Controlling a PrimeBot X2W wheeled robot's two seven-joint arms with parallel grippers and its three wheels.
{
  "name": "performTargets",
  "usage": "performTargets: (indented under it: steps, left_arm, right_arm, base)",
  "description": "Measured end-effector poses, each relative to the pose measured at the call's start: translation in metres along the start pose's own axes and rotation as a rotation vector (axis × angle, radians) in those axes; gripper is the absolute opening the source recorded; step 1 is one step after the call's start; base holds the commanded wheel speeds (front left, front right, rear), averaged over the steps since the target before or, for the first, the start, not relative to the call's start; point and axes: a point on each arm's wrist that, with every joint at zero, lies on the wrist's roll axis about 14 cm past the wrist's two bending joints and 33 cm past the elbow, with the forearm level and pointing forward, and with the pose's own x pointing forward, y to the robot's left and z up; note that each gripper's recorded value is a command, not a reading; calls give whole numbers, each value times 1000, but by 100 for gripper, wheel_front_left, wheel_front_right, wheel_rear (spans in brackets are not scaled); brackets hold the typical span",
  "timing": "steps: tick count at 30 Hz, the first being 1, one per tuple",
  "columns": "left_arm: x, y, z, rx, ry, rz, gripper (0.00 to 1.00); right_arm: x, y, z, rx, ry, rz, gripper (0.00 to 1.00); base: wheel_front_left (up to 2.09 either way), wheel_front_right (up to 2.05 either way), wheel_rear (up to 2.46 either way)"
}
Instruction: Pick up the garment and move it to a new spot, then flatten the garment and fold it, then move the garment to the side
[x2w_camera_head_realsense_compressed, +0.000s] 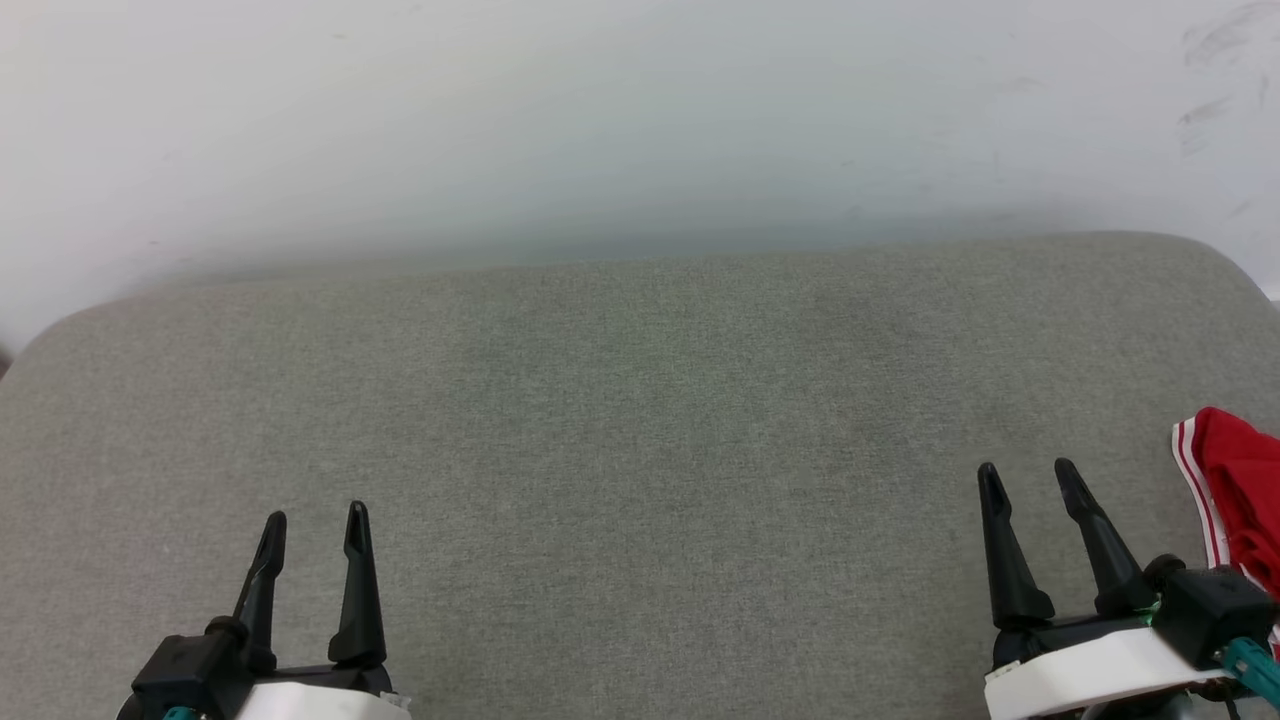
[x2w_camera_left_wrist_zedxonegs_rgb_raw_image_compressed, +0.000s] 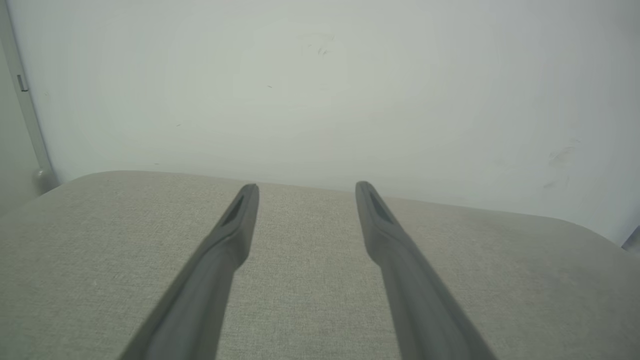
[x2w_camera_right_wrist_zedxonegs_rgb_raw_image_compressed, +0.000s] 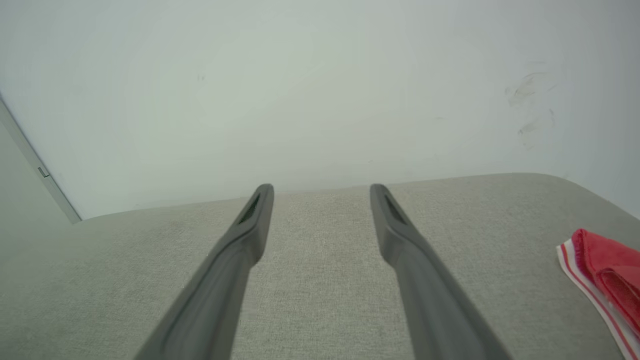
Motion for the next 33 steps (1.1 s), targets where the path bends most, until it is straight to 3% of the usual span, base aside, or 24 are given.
performTargets:
  steps: [6,7,13,33]
  left_arm:
    - [0,-2,-1,-13,1,-3,100]
    - [0,-2,0,-19,0,-2,0]
    - [-7,3,-19,-33,64,18,0]
    - [-4,17,-33,-394,128,118,0]
  right_arm:
    - [-1,-1,3,30,-17,-8,100]
    - [-1,-1,3,29,-17,-8,0]
    - [-9,-4,-16,48,44,-24,0]
    - [-6,-19,-28,422,78,-110,0]
  base:
    - [0,0,0]
    - [0,0,0]
    - [0,0,0]
    - [0,0,0]
